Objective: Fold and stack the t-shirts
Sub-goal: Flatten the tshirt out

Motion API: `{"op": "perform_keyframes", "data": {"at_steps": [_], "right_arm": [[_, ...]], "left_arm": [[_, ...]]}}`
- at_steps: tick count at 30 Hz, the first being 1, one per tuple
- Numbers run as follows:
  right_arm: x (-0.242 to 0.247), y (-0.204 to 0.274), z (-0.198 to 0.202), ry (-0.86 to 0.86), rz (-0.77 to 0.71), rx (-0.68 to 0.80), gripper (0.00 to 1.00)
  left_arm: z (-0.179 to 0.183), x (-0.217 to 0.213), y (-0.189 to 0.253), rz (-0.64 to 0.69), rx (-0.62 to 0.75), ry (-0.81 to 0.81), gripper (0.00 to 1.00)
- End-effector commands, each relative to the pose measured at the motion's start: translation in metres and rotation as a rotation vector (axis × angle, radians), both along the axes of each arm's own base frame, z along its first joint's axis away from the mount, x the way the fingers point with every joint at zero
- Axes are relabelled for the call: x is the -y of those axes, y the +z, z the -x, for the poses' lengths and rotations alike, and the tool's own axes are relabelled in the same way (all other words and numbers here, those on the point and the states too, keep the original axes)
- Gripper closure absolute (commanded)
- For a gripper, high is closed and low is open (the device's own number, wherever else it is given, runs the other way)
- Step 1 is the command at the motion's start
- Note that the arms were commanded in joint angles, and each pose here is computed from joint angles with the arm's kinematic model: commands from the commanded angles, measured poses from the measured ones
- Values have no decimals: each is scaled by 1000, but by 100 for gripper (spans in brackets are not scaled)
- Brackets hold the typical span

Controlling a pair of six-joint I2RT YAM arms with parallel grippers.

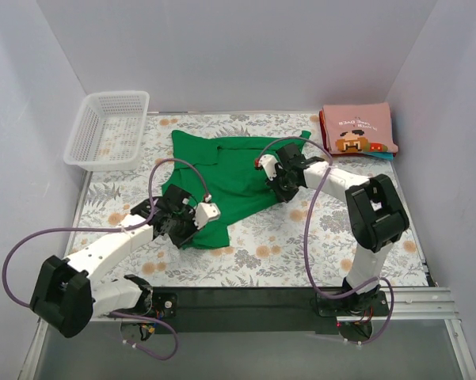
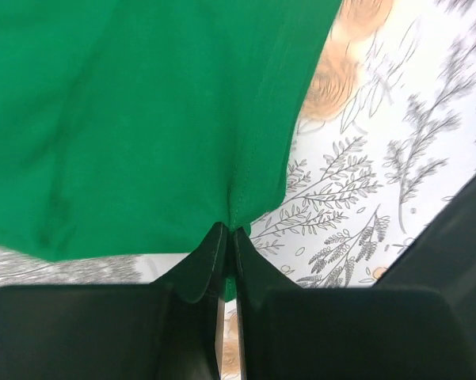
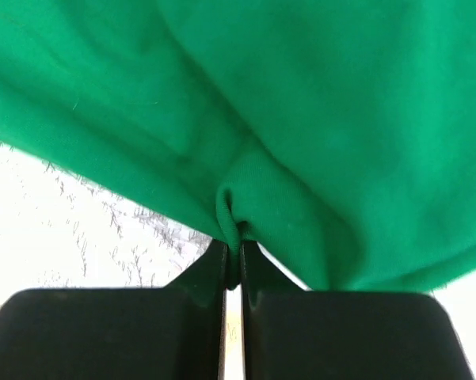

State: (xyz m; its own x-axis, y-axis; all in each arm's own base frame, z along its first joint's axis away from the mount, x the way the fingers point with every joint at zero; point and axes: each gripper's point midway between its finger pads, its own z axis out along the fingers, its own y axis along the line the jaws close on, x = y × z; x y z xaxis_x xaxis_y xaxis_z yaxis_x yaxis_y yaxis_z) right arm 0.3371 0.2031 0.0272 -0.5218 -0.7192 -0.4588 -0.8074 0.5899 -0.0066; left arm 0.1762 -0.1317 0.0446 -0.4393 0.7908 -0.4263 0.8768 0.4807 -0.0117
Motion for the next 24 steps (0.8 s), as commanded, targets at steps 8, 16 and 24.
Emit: {"op": "perform_keyframes", "data": {"at_steps": [8,16,24], "right_arm": [[47,92,72,230,-8,132,99],[18,131,23,359,7,116,99],[-31,125,-142,162,54,238,58]], "left_arm": [[9,17,116,190,67,-16,100],[-64,9,170,294,146,174,100],[-232,-61,163,373,163,637,100]]}}
